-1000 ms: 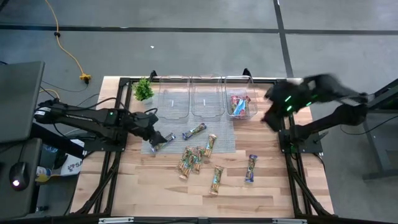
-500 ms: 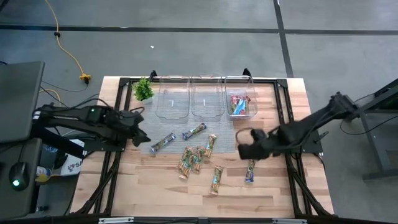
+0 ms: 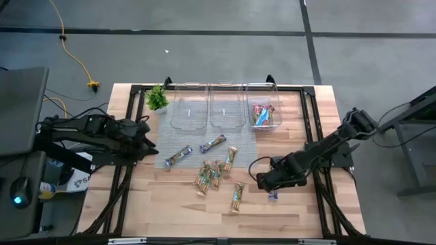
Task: Pick and place Granola Bars by type
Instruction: Put the blue granola bar into the middle transparent bin
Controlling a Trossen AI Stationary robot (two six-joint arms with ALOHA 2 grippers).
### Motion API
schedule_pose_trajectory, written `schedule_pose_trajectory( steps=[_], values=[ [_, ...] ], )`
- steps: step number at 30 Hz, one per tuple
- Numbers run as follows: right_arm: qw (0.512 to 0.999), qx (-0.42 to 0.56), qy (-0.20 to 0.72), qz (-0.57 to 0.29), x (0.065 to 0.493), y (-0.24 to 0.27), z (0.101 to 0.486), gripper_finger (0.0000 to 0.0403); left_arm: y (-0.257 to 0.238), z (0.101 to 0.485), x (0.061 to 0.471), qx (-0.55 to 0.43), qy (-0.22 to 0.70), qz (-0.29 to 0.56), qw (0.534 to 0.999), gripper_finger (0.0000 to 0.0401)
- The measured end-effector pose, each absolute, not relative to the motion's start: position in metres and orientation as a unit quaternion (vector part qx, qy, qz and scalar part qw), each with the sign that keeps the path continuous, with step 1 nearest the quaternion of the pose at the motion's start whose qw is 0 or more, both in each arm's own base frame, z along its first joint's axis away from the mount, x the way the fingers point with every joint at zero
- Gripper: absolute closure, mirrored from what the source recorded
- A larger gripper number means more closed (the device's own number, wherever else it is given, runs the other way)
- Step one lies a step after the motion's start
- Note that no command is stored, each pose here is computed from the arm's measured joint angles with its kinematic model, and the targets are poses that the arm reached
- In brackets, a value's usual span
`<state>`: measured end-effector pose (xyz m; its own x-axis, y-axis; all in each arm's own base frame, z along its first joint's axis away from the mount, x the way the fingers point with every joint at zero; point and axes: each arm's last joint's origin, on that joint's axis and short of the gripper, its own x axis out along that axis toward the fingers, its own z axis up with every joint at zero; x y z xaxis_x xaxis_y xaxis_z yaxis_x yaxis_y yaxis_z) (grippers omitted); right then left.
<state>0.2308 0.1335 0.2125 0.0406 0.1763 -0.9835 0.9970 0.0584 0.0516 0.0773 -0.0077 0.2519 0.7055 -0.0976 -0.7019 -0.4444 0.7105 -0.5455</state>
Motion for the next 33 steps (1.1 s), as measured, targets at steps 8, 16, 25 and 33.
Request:
schedule_pose_trajectory(
  steps=[8,16,25,33],
  values=[
    [0.467,0.516,0.551,-0.460,0.236,0.135,0.184,0.0215,-0.008,0.250,0.075,-0.354,0.386,0.102,0.846,0.0170],
    [0.460,0.532,0.539,-0.463,0.235,0.127,0.157,0.0215,-0.008,0.250,0.075,-0.353,0.386,0.100,0.847,0.0170],
    [0.458,0.560,0.523,-0.451,0.233,0.113,0.134,0.0215,-0.008,0.250,0.075,-0.353,0.386,0.100,0.847,0.0170],
    [0.453,0.563,0.523,-0.452,0.231,0.109,0.131,0.0215,-0.008,0.250,0.075,-0.355,0.385,0.101,0.846,0.0170]
  ],
)
